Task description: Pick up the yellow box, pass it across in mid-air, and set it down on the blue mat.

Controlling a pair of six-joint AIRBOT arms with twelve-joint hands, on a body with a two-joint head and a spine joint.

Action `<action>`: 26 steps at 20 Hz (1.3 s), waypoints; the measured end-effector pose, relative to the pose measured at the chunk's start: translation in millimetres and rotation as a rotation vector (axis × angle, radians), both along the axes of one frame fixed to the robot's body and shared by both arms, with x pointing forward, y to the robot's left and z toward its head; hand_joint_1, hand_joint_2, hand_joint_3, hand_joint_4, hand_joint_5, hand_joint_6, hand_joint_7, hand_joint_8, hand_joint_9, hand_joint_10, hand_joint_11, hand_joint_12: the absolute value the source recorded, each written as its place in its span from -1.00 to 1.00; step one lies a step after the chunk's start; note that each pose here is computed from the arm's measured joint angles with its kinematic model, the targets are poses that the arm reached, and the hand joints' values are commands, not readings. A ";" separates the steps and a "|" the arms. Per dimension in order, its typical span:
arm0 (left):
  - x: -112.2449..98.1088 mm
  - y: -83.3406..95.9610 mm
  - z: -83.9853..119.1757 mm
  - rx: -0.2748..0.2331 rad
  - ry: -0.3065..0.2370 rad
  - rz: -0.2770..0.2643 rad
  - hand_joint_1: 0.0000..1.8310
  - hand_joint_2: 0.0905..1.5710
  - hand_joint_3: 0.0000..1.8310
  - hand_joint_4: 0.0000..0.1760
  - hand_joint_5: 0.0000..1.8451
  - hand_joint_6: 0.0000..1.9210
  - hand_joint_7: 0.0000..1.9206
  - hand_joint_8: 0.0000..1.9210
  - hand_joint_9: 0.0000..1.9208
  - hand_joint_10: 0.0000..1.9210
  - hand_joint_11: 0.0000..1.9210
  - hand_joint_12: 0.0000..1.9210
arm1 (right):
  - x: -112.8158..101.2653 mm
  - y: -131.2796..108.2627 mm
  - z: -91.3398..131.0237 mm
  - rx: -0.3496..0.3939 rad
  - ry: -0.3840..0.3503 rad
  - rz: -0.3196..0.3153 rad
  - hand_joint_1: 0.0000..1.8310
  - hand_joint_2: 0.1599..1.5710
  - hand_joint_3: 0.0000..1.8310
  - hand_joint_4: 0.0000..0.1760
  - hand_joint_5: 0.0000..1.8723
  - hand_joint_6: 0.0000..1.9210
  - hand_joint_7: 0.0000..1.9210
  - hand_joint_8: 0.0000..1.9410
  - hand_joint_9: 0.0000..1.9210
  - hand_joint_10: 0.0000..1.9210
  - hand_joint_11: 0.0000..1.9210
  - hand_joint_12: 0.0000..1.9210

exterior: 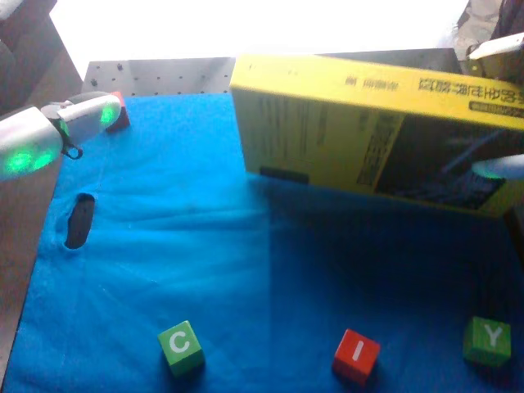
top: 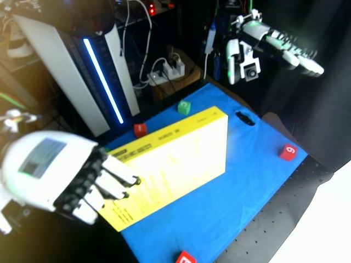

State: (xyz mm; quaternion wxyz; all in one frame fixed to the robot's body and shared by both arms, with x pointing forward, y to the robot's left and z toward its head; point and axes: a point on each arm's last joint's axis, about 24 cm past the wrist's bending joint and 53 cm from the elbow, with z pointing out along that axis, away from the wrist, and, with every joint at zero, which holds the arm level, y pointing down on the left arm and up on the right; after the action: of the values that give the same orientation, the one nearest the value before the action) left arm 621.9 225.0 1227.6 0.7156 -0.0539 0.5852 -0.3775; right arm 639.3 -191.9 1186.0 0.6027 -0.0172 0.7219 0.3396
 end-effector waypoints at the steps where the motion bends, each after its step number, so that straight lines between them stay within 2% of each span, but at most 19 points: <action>1: 0.0 0.2 0.2 -0.001 -0.001 0.001 -0.44 0.48 -0.99 0.67 -1.00 -1.00 -1.00 -1.00 -1.00 -1.00 -1.00 -1.00 | 3.8 -4.3 -3.1 0.003 0.010 -0.014 0.22 0.68 -1.00 -1.00 -0.41 0.67 -0.24 0.64 -0.26 0.89 -0.16 1.00; 2: -0.1 0.4 0.7 -0.002 -0.002 0.001 -0.48 0.47 -0.99 0.74 -1.00 -1.00 -1.00 -1.00 -1.00 -1.00 -1.00 -1.00 | 7.2 -6.9 -6.1 0.010 0.023 -0.024 0.25 0.66 -1.00 -1.00 -0.49 0.61 -0.22 0.61 -0.24 0.78 -0.17 1.00; 3: -0.2 0.1 0.6 -0.001 -0.002 0.000 -0.52 0.48 -0.99 0.71 -1.00 -1.00 -1.00 -1.00 -1.00 -1.00 -1.00 -1.00 | 9.1 -9.1 -7.4 0.003 0.025 -0.028 -0.04 0.57 -1.00 -1.00 -0.70 -0.13 -0.48 -0.04 -0.52 0.29 -0.64 0.88; 4: -0.7 -0.4 1.4 -0.001 -0.006 -0.002 -0.57 0.48 -0.99 0.73 -1.00 -1.00 -1.00 -1.00 -1.00 -1.00 -1.00 -1.00 | 10.1 -11.0 -9.7 -0.002 0.034 -0.034 -0.17 0.55 -1.00 -1.00 -0.81 -0.60 -0.61 -0.58 -0.65 -0.15 -0.89 0.71; 5: -0.3 0.5 1.6 -0.003 -0.006 0.001 -0.59 0.48 -0.99 0.76 -1.00 -1.00 -1.00 -1.00 -1.00 -1.00 -1.00 -1.00 | 10.9 -13.0 -13.4 -0.010 0.048 -0.040 -0.26 0.54 -1.00 -1.00 -0.86 -0.85 -0.66 -0.86 -0.71 -0.44 -0.98 0.57; 6: 0.0 1.6 1.8 -0.006 -0.006 0.006 -0.60 0.48 -0.99 0.81 -1.00 -1.00 -1.00 -1.00 -1.00 -1.00 -1.00 -1.00 | 11.7 -13.8 -15.1 -0.017 0.051 -0.040 -0.29 0.53 -1.00 -1.00 -0.90 -0.96 -0.73 -0.96 -0.73 -0.58 -1.00 0.53; 7: 0.1 2.0 2.0 -0.007 -0.006 0.007 -0.63 0.48 -0.99 0.90 -1.00 -1.00 -1.00 -1.00 -1.00 -1.00 -1.00 -1.00 | 11.7 -14.1 -16.3 -0.020 0.055 -0.040 -0.36 0.51 -1.00 -0.99 -0.98 -0.99 -0.93 -0.99 -0.83 -0.66 -1.00 0.53; 8: 0.0 2.1 1.5 -0.006 -0.005 0.007 -0.63 0.49 -0.99 0.78 -1.00 -1.00 -1.00 -1.00 -1.00 -1.00 -1.00 -1.00 | 12.3 -15.1 -17.4 -0.027 0.058 -0.041 -0.41 0.45 -1.00 -0.58 -1.00 -1.00 -0.99 -1.00 -0.93 -0.77 -1.00 0.42; 10: -0.4 2.3 -0.2 -0.002 -0.002 0.006 -0.61 0.51 -0.99 0.52 -1.00 -1.00 -1.00 -1.00 -1.00 -1.00 -1.00 -1.00 | 12.7 -16.0 -18.1 -0.030 0.060 -0.043 -0.36 0.43 -1.00 -0.38 -1.00 -1.00 -1.00 -1.00 -0.99 -0.98 -1.00 0.09; 11: -0.4 2.4 -0.2 -0.002 -0.002 0.007 -0.60 0.50 -0.99 0.57 -1.00 -1.00 -1.00 -1.00 -1.00 -1.00 -1.00 -1.00 | 13.4 -17.1 -18.2 -0.033 0.059 -0.045 -0.38 0.43 -1.00 -0.08 -1.00 -1.00 -1.00 -1.00 -1.00 -1.00 -1.00 -0.01; 12: -0.5 2.2 0.0 -0.002 -0.003 0.006 -0.59 0.49 -1.00 0.62 -1.00 -1.00 -1.00 -1.00 -1.00 -1.00 -1.00 -1.00 | 14.3 -18.5 -18.1 -0.036 0.058 -0.047 -0.40 0.44 -1.00 -0.10 -1.00 -1.00 -1.00 -1.00 -1.00 -1.00 -1.00 -0.02; 13: -0.4 2.3 0.0 -0.002 -0.003 0.006 -0.60 0.49 -1.00 0.59 -1.00 -1.00 -1.00 -1.00 -1.00 -1.00 -1.00 -1.00 | 14.9 -19.5 -18.1 -0.037 0.058 -0.049 -0.45 0.45 -0.99 -0.12 -1.00 -1.00 -1.00 -1.00 -1.00 -1.00 -1.00 -0.75; 14: -0.4 2.5 -0.2 -0.002 -0.002 0.007 -0.60 0.49 -1.00 0.73 -1.00 -1.00 -1.00 -1.00 -1.00 -1.00 -1.00 -1.00 | 16.3 -21.6 -17.9 -0.047 0.053 -0.050 -0.49 0.42 -1.00 0.03 -1.00 -1.00 -1.00 -1.00 -1.00 -1.00 -1.00 -0.95; 15: -0.5 2.5 -0.3 -0.002 -0.002 0.007 -0.60 0.49 -1.00 0.91 -1.00 -1.00 -1.00 -1.00 -1.00 -1.00 -1.00 -1.00 | 17.9 -24.2 -17.8 -0.051 0.052 -0.055 -0.52 0.40 -1.00 0.14 -1.00 -1.00 -1.00 -1.00 -1.00 -1.00 -1.00 -0.99; 19: -0.6 3.3 -0.3 -0.002 -0.003 0.009 -0.63 0.51 -0.99 0.88 -1.00 -1.00 -1.00 -1.00 -1.00 -1.00 -1.00 -1.00 | 23.9 -29.8 -14.3 -0.055 0.049 -0.070 -0.59 0.37 -1.00 0.76 -1.00 -1.00 -1.00 -1.00 -1.00 -1.00 -1.00 -1.00; 23: -1.4 5.0 -1.7 0.000 -0.002 0.013 -0.65 0.48 -1.00 0.76 -1.00 -1.00 -1.00 -1.00 -1.00 -1.00 -1.00 -1.00 | 25.4 -25.8 -9.7 -0.067 0.032 -0.062 -0.54 0.36 -1.00 0.76 -1.00 -1.00 -1.00 -1.00 -1.00 -1.00 -1.00 -1.00; 24: -0.8 5.4 -2.8 0.000 0.003 0.015 -0.64 0.49 -1.00 0.53 -1.00 -1.00 -1.00 -1.00 -1.00 -1.00 -1.00 -1.00 | 25.9 -24.6 -7.1 -0.066 0.025 -0.059 -0.53 0.35 -1.00 0.81 -1.00 -1.00 -1.00 -1.00 -1.00 -1.00 -1.00 -1.00; 25: -0.9 5.8 -2.2 -0.001 0.001 0.016 -0.62 0.49 -1.00 0.71 -1.00 -1.00 -1.00 -1.00 -1.00 -1.00 -1.00 -1.00 | 26.8 -21.7 -1.7 -0.063 0.011 -0.053 -0.53 0.31 -1.00 0.60 -1.00 -1.00 -1.00 -1.00 -1.00 -1.00 -1.00 -1.00; 26: -1.0 5.6 -2.0 -0.001 0.000 0.015 -0.62 0.49 -1.00 0.71 -1.00 -1.00 -1.00 -1.00 -1.00 -1.00 -1.00 -1.00 | 27.2 -20.5 1.3 -0.059 0.004 -0.051 -0.53 0.31 -1.00 0.60 -1.00 -1.00 -1.00 -1.00 -1.00 -1.00 -1.00 -1.00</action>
State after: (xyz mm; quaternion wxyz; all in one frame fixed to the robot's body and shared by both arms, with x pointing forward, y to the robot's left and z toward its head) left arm 620.9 230.5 1225.6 0.7185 -0.0588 0.5845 -0.3724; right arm 666.5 -212.4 1187.3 0.6089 -0.0158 0.7329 0.3030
